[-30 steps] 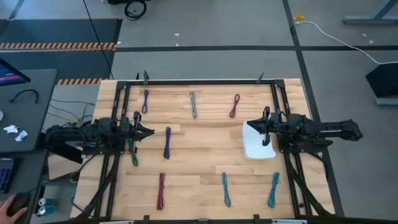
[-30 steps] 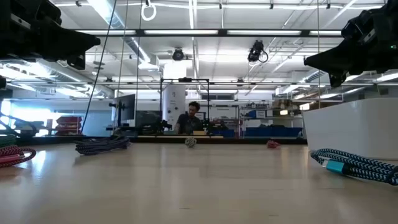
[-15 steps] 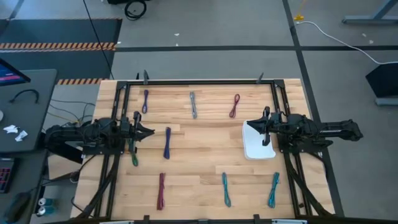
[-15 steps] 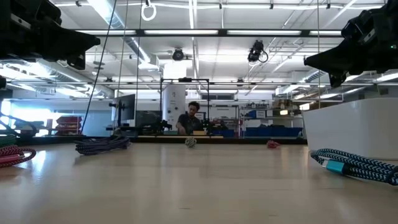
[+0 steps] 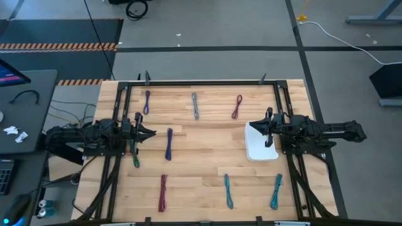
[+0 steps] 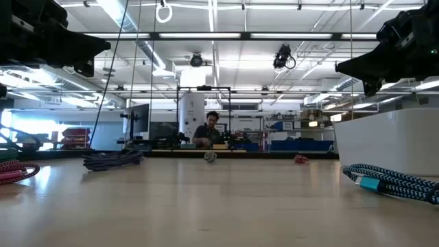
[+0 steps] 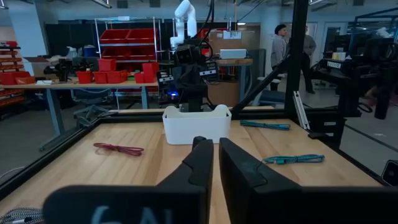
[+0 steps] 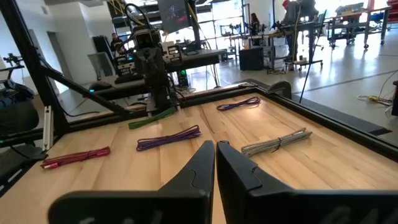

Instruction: Pick and place USB-C Cables

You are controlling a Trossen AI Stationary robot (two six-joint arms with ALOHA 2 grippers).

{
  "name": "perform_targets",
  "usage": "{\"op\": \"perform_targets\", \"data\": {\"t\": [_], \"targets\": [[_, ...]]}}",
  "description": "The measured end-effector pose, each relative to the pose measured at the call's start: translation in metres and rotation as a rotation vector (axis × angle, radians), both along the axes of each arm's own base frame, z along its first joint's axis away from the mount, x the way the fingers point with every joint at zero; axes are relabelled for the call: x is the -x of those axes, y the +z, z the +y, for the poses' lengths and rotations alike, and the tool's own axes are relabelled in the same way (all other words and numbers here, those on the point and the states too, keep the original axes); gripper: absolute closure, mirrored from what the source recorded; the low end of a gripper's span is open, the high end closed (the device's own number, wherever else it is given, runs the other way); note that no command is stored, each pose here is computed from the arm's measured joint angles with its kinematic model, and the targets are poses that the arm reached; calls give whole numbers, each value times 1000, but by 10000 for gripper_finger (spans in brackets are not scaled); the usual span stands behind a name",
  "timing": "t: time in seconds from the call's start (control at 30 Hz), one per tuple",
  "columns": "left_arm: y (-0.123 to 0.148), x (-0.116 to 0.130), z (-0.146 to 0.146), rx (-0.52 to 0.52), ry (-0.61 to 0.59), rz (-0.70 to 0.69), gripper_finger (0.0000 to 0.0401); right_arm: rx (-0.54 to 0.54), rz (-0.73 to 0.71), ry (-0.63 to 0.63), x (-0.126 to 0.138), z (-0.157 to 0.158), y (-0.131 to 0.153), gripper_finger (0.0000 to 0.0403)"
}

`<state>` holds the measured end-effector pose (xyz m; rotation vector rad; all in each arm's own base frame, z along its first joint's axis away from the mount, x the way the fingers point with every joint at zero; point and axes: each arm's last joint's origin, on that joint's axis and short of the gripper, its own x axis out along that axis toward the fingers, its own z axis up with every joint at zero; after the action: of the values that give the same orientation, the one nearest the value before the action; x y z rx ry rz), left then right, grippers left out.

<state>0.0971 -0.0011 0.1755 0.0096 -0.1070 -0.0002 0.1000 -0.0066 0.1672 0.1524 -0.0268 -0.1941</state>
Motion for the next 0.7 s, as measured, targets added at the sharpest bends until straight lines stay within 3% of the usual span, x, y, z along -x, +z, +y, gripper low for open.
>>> {"op": "perform_targets", "data": {"t": [0.13, 0.2, 0.37, 0.43, 0.57, 0.7], "targets": [[0, 0, 0, 0, 0, 0, 369, 21, -3, -5, 0, 0, 1, 380], [0, 0, 0, 0, 0, 0, 366, -25, -93, -8, 0, 0, 8, 380], [0, 0, 0, 0, 0, 1, 363, -378, -584, -39, 12, -4, 45, 380], [0, 0, 0, 0, 0, 0, 365, -449, -774, -48, 22, -5, 58, 380], [0, 0, 0, 0, 0, 1, 371, -447, -905, -120, 33, -8, 82, 380], [0, 0, 0, 0, 0, 0, 373, -370, -834, -167, 29, -8, 125, 382]]}}
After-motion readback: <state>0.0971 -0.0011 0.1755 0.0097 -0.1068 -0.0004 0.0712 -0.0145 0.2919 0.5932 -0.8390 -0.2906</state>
